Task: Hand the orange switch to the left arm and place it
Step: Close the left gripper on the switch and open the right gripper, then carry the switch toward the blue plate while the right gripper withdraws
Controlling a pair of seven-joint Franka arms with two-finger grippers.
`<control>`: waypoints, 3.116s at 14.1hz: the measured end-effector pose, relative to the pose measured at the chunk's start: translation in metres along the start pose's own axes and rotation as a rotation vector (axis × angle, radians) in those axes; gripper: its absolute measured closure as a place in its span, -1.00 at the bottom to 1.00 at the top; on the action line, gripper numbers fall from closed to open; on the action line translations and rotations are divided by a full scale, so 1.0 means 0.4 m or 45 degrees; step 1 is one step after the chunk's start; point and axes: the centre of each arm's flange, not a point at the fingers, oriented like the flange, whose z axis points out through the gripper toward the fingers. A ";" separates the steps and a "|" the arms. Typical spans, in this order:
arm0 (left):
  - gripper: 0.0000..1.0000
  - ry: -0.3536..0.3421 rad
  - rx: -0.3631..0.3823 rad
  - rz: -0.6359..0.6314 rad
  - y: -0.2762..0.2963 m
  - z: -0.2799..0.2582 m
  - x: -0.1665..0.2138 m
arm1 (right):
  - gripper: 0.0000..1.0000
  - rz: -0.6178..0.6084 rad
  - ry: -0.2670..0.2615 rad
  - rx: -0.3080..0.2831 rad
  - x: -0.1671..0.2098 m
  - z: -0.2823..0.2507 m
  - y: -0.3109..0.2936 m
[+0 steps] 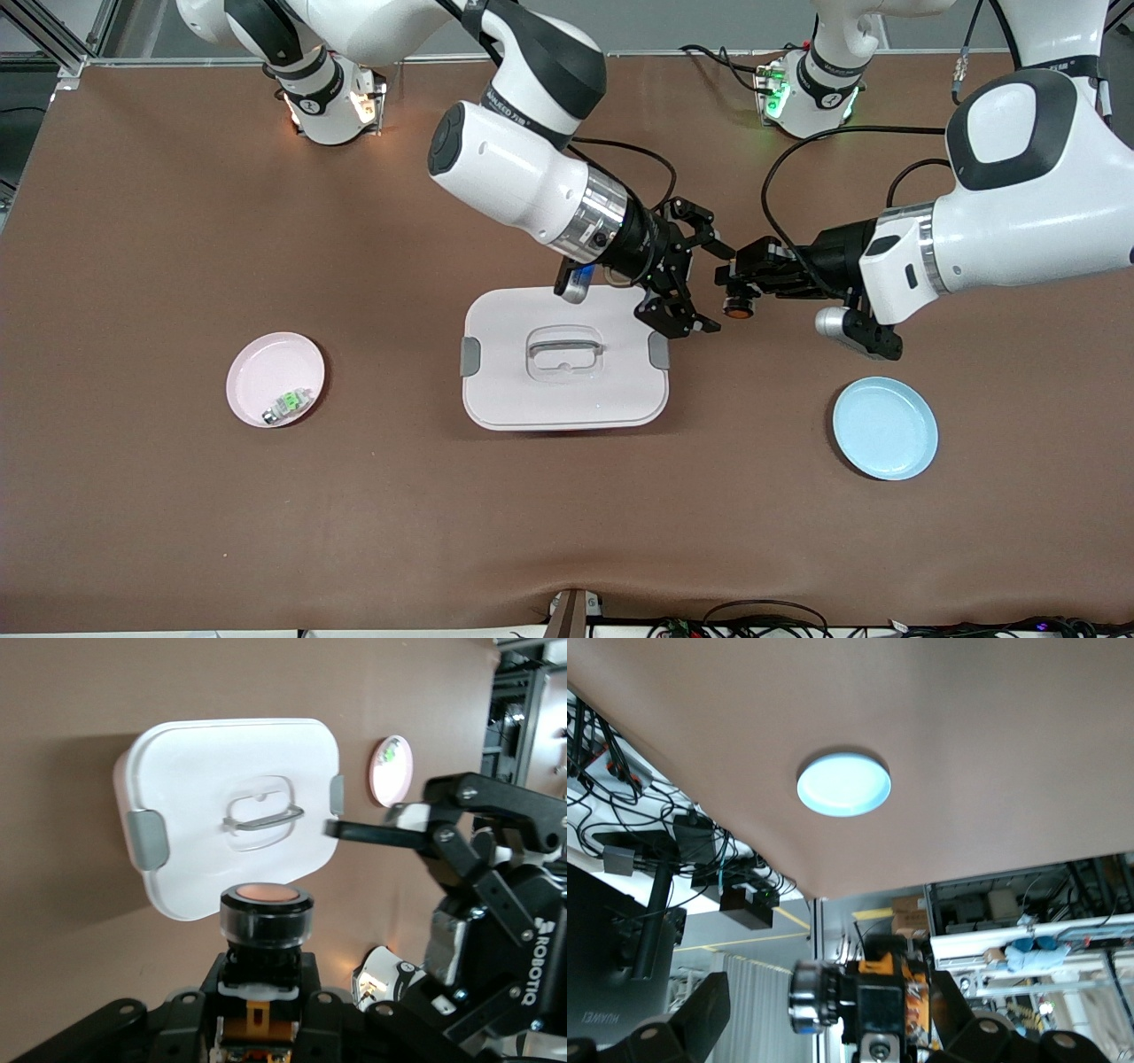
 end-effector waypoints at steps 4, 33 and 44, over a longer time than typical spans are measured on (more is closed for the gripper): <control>0.32 0.083 0.197 -0.213 -0.052 -0.073 -0.006 | -1.00 -0.198 0.109 -0.149 0.017 -0.086 -0.070; 0.32 0.820 0.570 -1.683 -0.661 -0.136 0.177 | -1.00 -2.491 0.813 -1.333 0.294 -0.671 -0.369; 0.32 0.938 0.474 -1.829 -0.826 0.021 0.234 | -1.00 -2.255 0.947 -1.209 0.463 -0.989 -0.539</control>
